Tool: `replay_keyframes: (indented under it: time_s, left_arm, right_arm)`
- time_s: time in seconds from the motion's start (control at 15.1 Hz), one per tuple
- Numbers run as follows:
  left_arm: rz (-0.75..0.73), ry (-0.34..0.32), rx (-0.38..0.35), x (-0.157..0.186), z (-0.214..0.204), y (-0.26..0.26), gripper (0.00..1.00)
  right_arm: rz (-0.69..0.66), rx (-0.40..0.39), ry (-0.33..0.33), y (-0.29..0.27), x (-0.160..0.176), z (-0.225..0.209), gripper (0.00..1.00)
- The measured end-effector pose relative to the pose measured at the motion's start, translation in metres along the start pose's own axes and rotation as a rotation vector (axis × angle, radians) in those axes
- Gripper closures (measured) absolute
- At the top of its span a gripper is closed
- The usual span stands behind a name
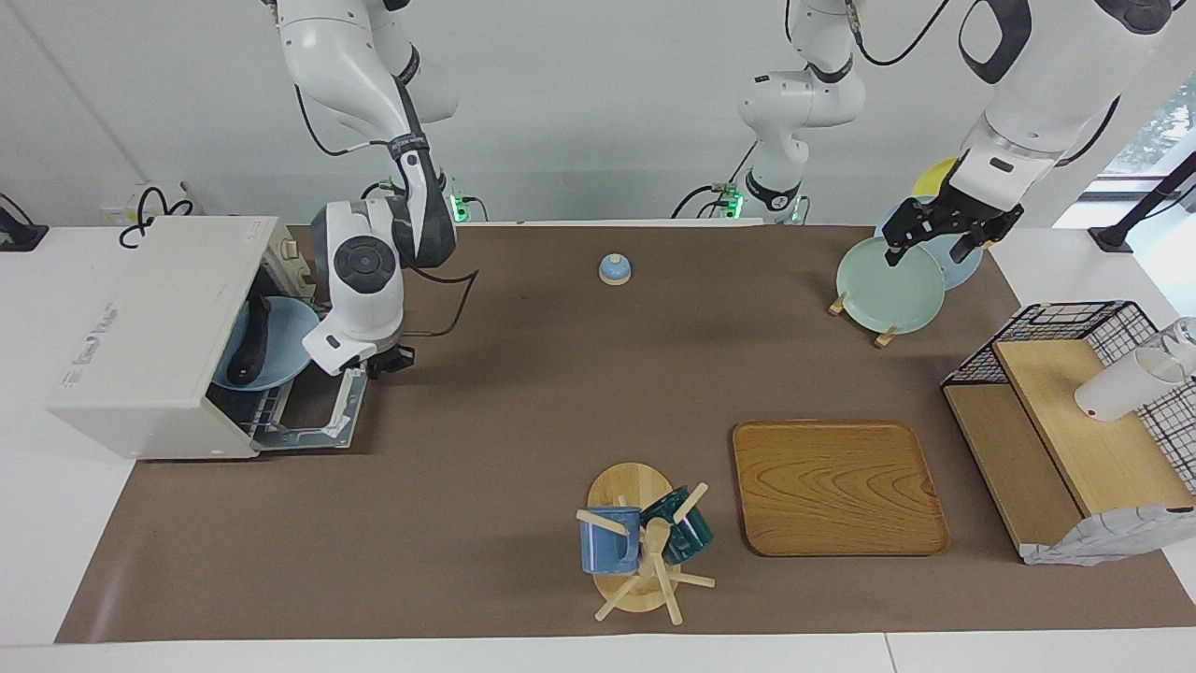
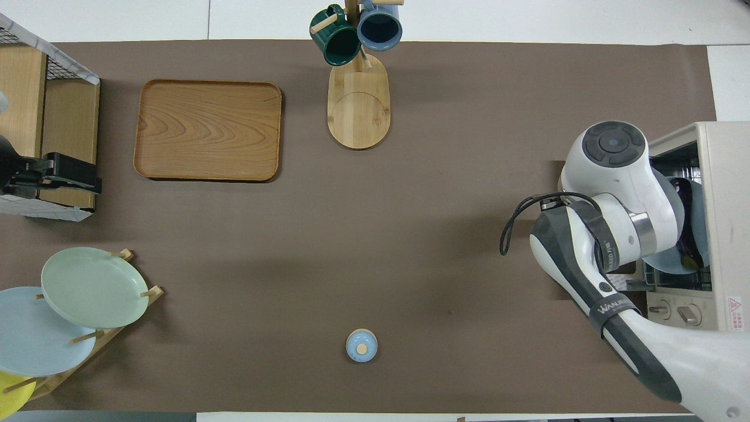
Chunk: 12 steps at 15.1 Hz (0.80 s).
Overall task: Put eggplant into oven
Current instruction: 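Push the oven door shut with the right gripper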
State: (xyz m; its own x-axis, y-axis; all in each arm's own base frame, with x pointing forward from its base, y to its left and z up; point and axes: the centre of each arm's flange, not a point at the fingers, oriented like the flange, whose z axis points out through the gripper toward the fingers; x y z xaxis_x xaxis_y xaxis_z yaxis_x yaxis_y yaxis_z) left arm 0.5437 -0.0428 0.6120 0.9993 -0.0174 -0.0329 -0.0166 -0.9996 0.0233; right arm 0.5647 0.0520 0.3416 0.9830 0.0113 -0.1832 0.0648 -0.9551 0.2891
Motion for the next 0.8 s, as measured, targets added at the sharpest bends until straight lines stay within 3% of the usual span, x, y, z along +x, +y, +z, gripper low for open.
replay_keyframes:
  time_s: [0.33,0.8]
  left_arm:
    - [0.0,0.0,0.0,0.0,0.0,0.0,0.0]
    - [0.0,0.0,0.0,0.0,0.0,0.0,0.0]
  right_arm:
    - [-0.043,-0.01,-0.013,0.066,-0.009,-0.062,0.99]
    - [-0.064,0.026,0.014,0.146,-0.026,-0.078,0.99]
